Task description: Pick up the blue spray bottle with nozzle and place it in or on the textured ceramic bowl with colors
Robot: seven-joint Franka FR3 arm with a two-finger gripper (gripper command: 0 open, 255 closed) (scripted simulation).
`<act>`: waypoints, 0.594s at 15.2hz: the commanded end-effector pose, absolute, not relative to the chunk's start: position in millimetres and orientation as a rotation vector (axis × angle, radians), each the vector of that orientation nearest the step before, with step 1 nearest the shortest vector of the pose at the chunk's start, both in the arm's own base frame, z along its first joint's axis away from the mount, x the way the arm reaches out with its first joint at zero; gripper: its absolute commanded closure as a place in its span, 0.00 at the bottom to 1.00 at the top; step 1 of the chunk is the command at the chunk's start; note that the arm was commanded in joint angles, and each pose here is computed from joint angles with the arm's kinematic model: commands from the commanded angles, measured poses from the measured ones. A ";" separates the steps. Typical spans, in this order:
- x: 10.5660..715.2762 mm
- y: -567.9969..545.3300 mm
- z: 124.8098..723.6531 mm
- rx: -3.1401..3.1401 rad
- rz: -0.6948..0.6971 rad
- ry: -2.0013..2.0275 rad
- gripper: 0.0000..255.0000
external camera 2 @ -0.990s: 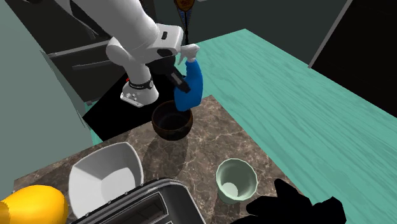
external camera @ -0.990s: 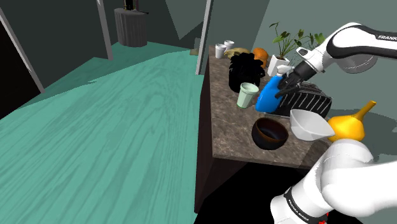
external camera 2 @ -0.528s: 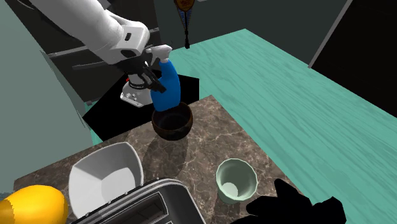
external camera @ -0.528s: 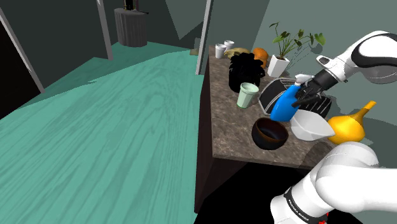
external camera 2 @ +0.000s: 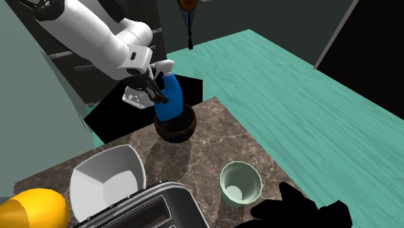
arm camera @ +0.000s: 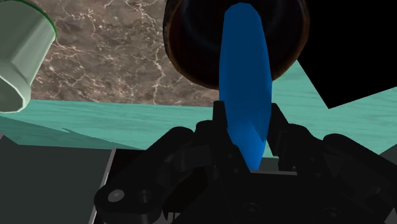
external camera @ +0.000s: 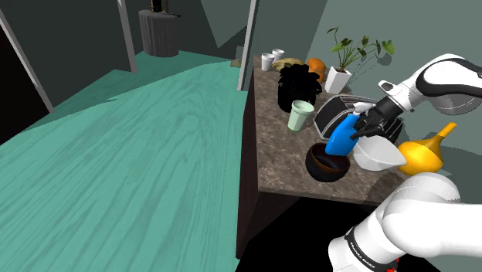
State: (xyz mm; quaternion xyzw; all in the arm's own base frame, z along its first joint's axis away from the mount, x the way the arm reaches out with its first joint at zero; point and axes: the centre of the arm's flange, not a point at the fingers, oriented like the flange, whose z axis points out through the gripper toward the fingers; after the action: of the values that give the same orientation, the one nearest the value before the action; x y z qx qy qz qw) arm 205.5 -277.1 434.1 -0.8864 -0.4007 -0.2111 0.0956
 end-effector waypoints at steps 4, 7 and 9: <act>205.9 -276.4 420.3 -2.627 -0.626 -1.188 1.00; 205.9 -276.4 420.3 -2.627 -0.626 -1.188 1.00; 205.9 -276.4 420.3 -2.627 -0.626 -1.188 1.00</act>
State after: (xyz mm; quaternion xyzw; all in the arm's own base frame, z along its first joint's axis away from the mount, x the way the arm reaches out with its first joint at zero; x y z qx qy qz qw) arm 205.9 -276.4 420.3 -0.8864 -0.4007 -0.2111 0.0954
